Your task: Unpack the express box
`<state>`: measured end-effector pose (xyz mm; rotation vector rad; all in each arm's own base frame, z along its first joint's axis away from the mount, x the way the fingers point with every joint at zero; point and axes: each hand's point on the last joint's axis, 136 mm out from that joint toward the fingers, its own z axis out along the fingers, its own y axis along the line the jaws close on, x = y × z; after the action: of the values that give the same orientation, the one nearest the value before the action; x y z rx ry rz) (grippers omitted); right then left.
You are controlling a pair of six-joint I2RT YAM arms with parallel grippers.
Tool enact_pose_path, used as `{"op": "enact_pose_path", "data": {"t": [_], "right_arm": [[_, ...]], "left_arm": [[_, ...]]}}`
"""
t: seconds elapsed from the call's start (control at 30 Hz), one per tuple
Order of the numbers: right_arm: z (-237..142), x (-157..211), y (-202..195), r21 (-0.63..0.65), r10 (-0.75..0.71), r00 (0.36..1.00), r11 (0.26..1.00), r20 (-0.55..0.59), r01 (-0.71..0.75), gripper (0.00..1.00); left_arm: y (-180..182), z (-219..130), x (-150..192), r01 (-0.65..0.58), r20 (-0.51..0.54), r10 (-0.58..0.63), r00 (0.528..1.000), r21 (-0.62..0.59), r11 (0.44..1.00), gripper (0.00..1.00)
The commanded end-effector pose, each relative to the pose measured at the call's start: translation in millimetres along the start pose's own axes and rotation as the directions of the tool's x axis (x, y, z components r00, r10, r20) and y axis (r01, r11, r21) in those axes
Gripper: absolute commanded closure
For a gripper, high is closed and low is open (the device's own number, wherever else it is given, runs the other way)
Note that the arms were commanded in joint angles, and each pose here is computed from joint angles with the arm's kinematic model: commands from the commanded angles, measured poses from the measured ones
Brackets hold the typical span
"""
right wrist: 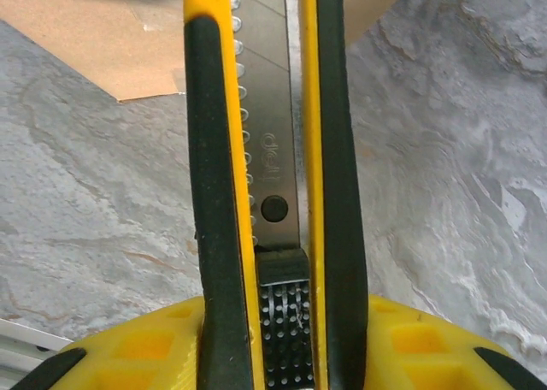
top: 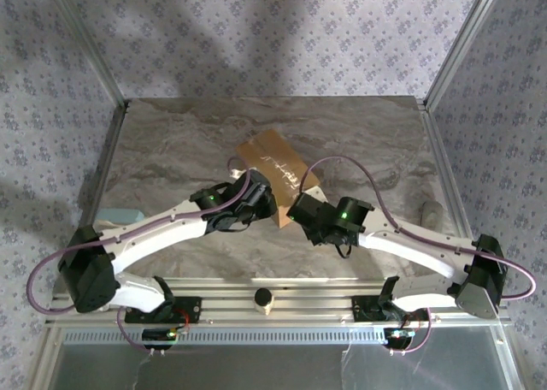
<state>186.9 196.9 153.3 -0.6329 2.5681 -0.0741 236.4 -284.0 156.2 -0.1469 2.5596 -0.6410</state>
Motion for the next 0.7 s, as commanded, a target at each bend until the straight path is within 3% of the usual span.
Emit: {"op": "enact_pose_path", "data": {"t": [0.0, 0.3, 0.53, 0.67], "right_arm": [[-1.8, -18.5, 14.9, -0.076, -0.035, 0.997, 0.996, 0.070, 0.040, 1.00], [0.4, -27.3, 12.2, -0.075, -0.049, 0.995, 0.996, 0.082, 0.055, 1.00], [3.7, -31.9, 15.8, -0.072, -0.062, 0.995, 0.995, 0.076, 0.068, 1.00], [1.1, -36.4, 16.3, -0.064, -0.082, 0.994, 0.994, 0.072, 0.086, 1.00]], "left_arm": [[4.0, -22.3, -6.8, -0.053, -0.010, 0.053, 0.999, 0.011, 0.999, 0.62], [19.9, -50.0, -80.9, 0.003, 0.119, -0.008, 0.993, 0.041, 0.999, 0.60], [16.0, -47.5, -91.7, 0.005, 0.123, -0.014, 0.992, 0.072, 0.997, 0.60], [3.2, -44.9, -118.7, -0.012, 0.163, -0.003, 0.987, 0.092, 0.996, 0.60]]}}
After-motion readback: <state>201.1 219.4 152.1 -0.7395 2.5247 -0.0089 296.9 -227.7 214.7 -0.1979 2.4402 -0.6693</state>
